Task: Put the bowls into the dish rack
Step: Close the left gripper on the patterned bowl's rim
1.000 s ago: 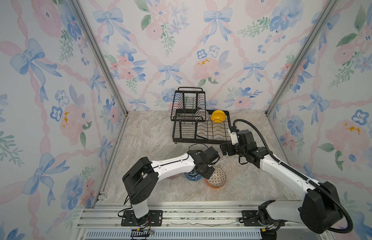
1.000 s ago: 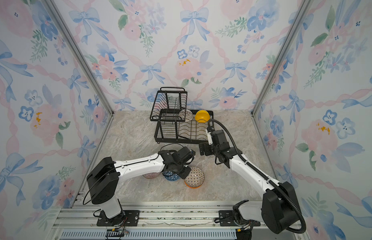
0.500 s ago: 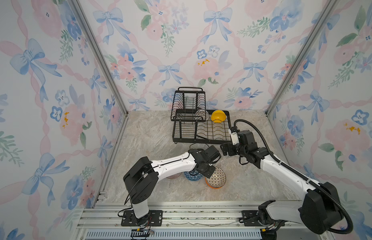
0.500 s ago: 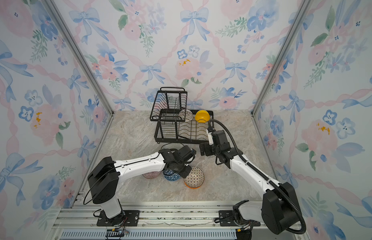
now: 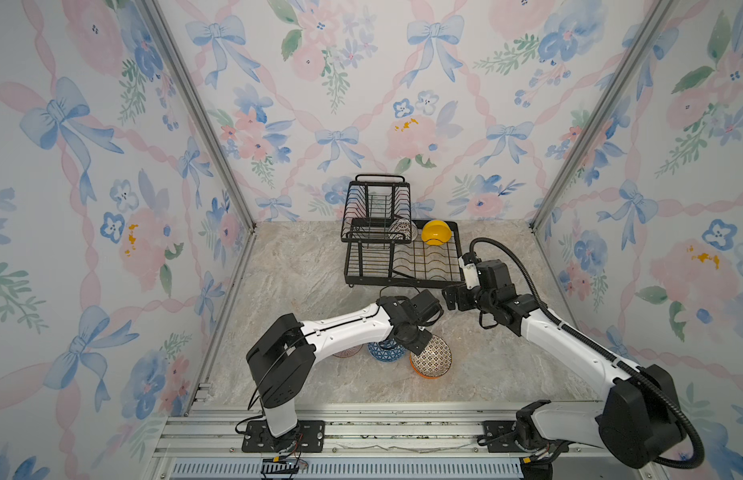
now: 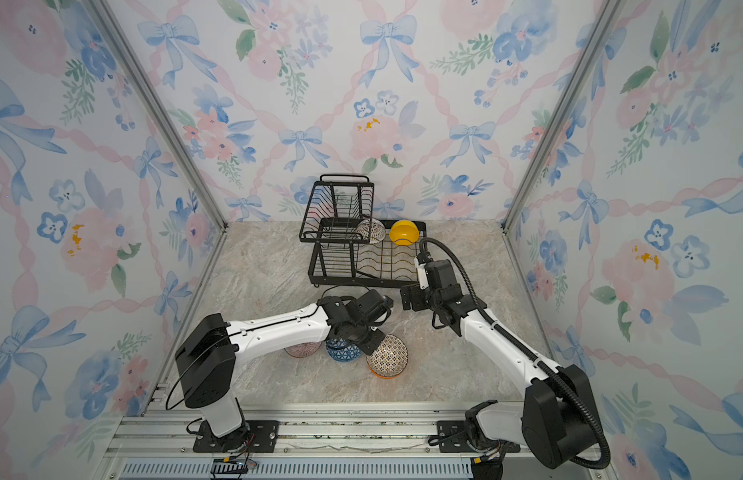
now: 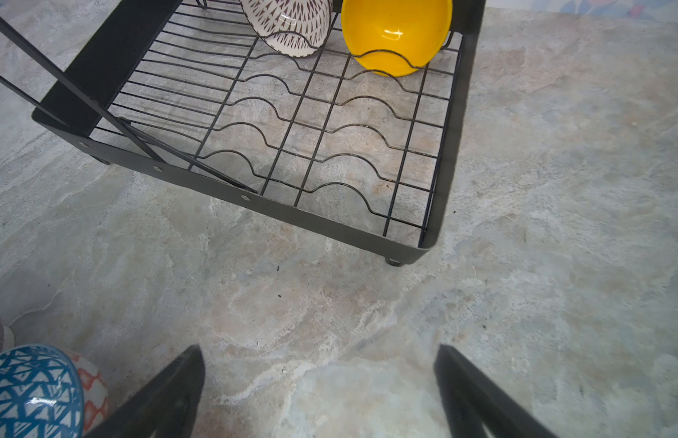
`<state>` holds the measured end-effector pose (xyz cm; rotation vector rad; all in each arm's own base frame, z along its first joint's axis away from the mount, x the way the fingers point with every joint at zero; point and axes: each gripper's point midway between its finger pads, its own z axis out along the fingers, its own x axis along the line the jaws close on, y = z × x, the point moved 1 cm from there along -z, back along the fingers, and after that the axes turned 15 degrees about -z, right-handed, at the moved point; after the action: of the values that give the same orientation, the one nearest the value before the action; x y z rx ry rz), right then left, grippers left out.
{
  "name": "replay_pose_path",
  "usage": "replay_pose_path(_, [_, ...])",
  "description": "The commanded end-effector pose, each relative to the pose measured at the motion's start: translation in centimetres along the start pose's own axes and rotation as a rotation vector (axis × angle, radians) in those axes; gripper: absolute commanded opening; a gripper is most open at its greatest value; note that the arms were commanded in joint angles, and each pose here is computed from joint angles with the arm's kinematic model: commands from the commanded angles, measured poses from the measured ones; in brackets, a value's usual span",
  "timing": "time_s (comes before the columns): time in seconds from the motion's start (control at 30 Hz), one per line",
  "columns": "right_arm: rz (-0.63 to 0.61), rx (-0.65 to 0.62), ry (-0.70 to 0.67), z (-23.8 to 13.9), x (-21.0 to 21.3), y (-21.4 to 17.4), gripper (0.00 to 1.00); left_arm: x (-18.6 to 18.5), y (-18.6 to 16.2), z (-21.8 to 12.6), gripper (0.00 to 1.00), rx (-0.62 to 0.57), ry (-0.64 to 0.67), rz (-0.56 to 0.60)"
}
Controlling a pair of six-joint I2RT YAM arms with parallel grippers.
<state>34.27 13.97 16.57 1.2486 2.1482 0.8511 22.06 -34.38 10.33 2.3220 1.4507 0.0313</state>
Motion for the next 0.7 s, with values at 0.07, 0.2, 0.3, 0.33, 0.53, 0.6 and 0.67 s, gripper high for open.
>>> replay_pose_path(0.07, [0.009,-0.027,0.007,-0.7,-0.1,0.6,0.97,-0.1,0.9,-1.6,0.0,-0.042,0.015,0.022])
replay_pose_path(0.2, [0.008,-0.027,0.007,-0.7,-0.1,0.5,0.97,-0.2,1.4,-2.5,0.0,-0.078,0.03,0.028])
replay_pose_path(0.3, [0.008,-0.026,0.008,-0.7,-0.1,0.4,0.97,-0.3,1.7,-2.8,0.0,-0.096,0.037,0.036])
replay_pose_path(0.33, [0.01,-0.025,0.006,-0.7,-0.2,0.4,0.97,-0.3,1.7,-2.9,0.0,-0.098,0.035,0.034])
replay_pose_path(0.53, [0.012,-0.027,0.007,-0.7,-0.2,0.3,0.97,-0.6,1.5,-2.8,0.24,-0.092,0.029,0.047])
replay_pose_path(0.6, [0.01,-0.028,0.007,-0.7,-0.2,0.3,0.97,-0.5,1.3,-2.6,0.31,-0.085,0.032,0.047])
replay_pose_path(0.67, [0.012,-0.029,0.006,-0.8,-0.2,0.3,0.97,-0.5,1.1,-2.4,0.34,-0.075,0.03,0.046])
